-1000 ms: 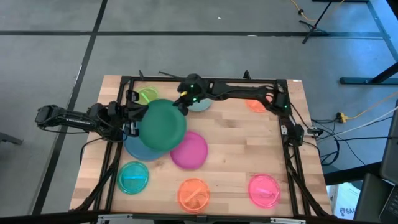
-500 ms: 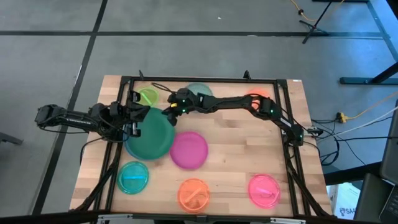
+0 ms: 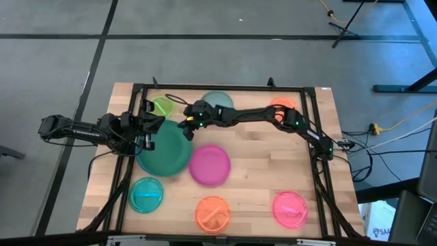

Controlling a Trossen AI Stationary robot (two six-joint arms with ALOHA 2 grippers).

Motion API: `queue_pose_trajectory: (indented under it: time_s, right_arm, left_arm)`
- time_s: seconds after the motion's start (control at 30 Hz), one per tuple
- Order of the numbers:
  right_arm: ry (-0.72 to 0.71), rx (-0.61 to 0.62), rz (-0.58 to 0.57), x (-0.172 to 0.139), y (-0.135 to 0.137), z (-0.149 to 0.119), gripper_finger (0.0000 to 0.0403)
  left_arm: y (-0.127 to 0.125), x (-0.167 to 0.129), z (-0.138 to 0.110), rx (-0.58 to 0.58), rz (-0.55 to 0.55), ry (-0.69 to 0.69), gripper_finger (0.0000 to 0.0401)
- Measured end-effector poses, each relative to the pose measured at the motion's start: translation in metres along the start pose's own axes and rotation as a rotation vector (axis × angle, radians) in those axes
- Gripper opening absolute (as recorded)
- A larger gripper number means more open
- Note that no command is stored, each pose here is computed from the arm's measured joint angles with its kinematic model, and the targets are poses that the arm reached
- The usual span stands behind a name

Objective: Stack plastic plates
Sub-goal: Stack the green plate on top of the dark blue plate, then stack the pink plate on top the green plate

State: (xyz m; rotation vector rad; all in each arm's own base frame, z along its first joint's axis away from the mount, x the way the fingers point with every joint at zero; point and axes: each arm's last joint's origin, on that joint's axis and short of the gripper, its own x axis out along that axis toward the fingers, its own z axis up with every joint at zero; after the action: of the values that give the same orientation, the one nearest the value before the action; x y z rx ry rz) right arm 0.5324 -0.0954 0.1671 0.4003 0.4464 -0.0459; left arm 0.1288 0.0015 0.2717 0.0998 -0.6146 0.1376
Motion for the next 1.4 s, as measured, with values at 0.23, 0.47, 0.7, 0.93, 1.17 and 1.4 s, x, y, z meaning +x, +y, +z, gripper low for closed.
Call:
queue_pose_trajectory:
  time_s: [0.23,0.47,0.7,0.93,1.17,1.4]
  right_arm:
    - [-0.008,0.001,-0.009,0.004,-0.003,-0.004,0.0076]
    - [0.011,-0.083,0.038,0.001,-0.004,-0.001,0.0117]
    - [0.147,-0.249,0.039,-0.037,0.013,0.021,0.0119]
    - [0.244,-0.344,-0.030,-0.094,0.029,0.012,0.0120]
    - [0.155,-0.342,-0.113,-0.163,0.026,-0.046,0.0120]
    - [0.036,-0.362,-0.092,-0.212,0.039,-0.109,0.0120]
  left_arm:
    - [0.000,0.000,-0.001,0.000,-0.001,0.004,0.0005]
    - [0.000,0.000,-0.002,0.002,-0.003,0.022,0.0005]
    - [0.000,0.000,-0.004,0.004,-0.001,0.044,0.0005]
    - [-0.001,0.001,-0.013,0.014,0.023,0.115,0.0005]
    - [0.002,0.016,-0.026,0.053,0.057,0.271,0.0005]
    - [0.000,0.052,-0.058,0.074,0.036,0.651,0.0005]
